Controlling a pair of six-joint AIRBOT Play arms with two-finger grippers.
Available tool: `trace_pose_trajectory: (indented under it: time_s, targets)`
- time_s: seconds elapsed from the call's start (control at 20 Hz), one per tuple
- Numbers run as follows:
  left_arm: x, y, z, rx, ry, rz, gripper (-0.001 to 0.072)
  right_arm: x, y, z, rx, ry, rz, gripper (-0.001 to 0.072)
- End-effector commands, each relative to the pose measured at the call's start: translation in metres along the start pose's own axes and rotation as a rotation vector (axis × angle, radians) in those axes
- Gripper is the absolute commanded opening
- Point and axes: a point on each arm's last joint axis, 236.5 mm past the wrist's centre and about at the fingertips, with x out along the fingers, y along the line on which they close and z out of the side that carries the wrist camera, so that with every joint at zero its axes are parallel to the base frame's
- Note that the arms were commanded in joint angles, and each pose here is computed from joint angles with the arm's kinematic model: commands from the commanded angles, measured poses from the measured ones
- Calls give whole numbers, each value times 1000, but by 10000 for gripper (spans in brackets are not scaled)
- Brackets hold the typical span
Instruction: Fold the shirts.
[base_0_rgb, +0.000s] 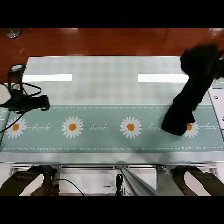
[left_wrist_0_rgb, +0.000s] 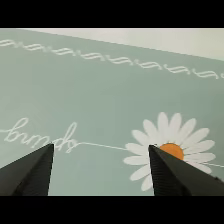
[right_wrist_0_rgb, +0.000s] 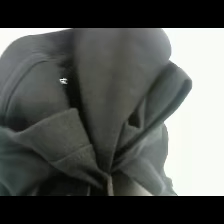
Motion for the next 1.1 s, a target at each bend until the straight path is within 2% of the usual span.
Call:
trace_pose_trajectory:
  time_s: [0.0,0.15,0.3,0.4,0.6,0.7,0.9,1.05]
  targets:
    - [-22,4,-7,-64,-54,-54,703,-113,77,89,-123,-344,169,25]
    - [-41,-18,-1,-93,-139,-166,703,-172,128,112,-204,-474,296,25]
    - [-50,-20,13,-100,-215,-186,703,-199,161,128,-255,-574,385,25]
    - [-47,-21,14,-100,-212,-185,703,-183,182,118,-257,-509,446,25]
    - [-47,-21,16,-100,-217,-185,703,-90,270,1,-323,-4,688,25]
    - [-48,-21,20,-102,-236,-189,703,-37,313,-67,-325,179,732,25]
    - [-48,-21,21,-102,-239,-189,703,34,385,-188,-210,507,793,26]
    - [-42,-21,16,-102,-224,-187,703,64,428,-234,-180,580,851,27]
